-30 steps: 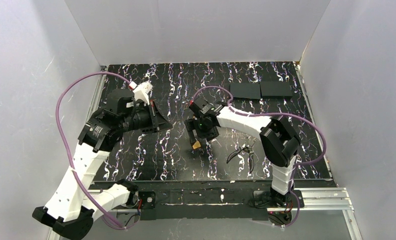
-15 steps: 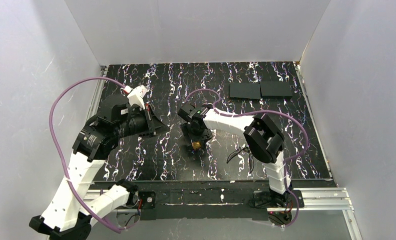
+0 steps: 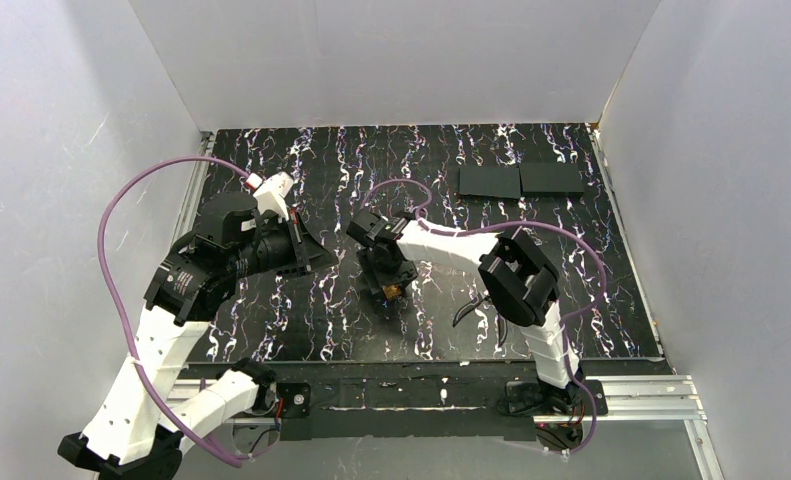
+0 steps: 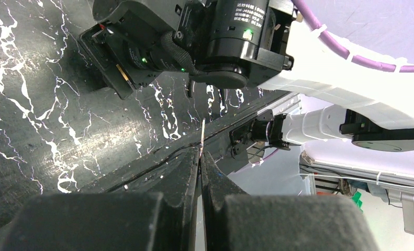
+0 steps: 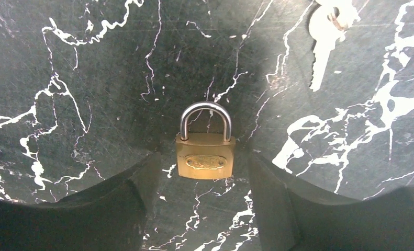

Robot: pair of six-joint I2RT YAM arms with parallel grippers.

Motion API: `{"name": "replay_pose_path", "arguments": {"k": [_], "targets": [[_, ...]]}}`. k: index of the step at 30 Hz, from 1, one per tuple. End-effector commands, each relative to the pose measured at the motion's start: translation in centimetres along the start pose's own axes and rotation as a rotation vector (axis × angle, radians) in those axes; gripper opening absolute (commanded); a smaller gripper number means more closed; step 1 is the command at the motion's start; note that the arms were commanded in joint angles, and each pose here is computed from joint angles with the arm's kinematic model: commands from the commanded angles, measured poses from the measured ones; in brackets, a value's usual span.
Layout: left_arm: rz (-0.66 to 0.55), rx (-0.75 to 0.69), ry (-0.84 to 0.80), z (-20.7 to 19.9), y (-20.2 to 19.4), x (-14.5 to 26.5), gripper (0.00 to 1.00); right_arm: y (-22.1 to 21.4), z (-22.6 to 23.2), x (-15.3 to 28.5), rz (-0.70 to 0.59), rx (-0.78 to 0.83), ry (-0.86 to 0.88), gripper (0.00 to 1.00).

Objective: Unlock with the key

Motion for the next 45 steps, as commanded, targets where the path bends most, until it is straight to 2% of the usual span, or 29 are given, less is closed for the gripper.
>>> {"name": "replay_pose_path", "arguments": {"k": [1, 7, 15, 19, 23, 31, 32, 40, 45], "targets": [[0.001, -0.004, 0.007, 0.2, -0.1, 0.1, 0.0, 0.1, 0.2, -0.4, 0.009, 0.013, -0.036, 0.67], [-0.001, -0.006, 0.005, 0.2, -0.1, 0.1, 0.0, -0.4, -0.1, -1.3, 0.024, 0.02, -0.075, 0.62], [0.003, -0.004, 0.005, 0.2, -0.2, 0.1, 0.0, -0.3, -0.3, -1.5, 0.013, 0.014, -0.09, 0.33], [-0.002, -0.011, 0.003, 0.1, -0.2, 0.2, 0.0, 1.1, 0.1, 0.2, -0.032, 0.0, -0.064, 0.22], [-0.014, -0.036, 0.002, -0.1, 0.1, 0.6, 0.0, 3.5, 0.6, 3.7, -0.105, -0.051, -0.009, 0.19], [-0.056, -0.083, -0.011, -1.6, 1.4, 2.0, 0.0, 7.8, -0.8, 12.2, -0.291, -0.32, 0.14, 0.06], [-0.063, -0.09, -0.014, -1.8, 1.6, 2.2, 0.0, 8.0, -1.3, 13.1, -0.306, -0.36, 0.154, 0.01], [-0.09, -0.154, -0.069, -3.8, 2.7, 3.6, 0.0, 9.6, -6.1, 22.1, -0.485, -0.733, 0.265, 0.01], [-0.086, -0.186, -0.101, -4.7, 3.2, 3.7, 0.0, 8.7, -7.6, 25.5, -0.454, -0.986, 0.297, 0.01]]}}
Point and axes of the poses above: each gripper's point midway between its finger pads, its own x axis back along the fingers, its own z axis along the line the jaws close on, y = z × x, the point moved 5 cm from there along x, back along the fingers, and after that the axes turned 7 degrees about x, right-handed, at the moved point
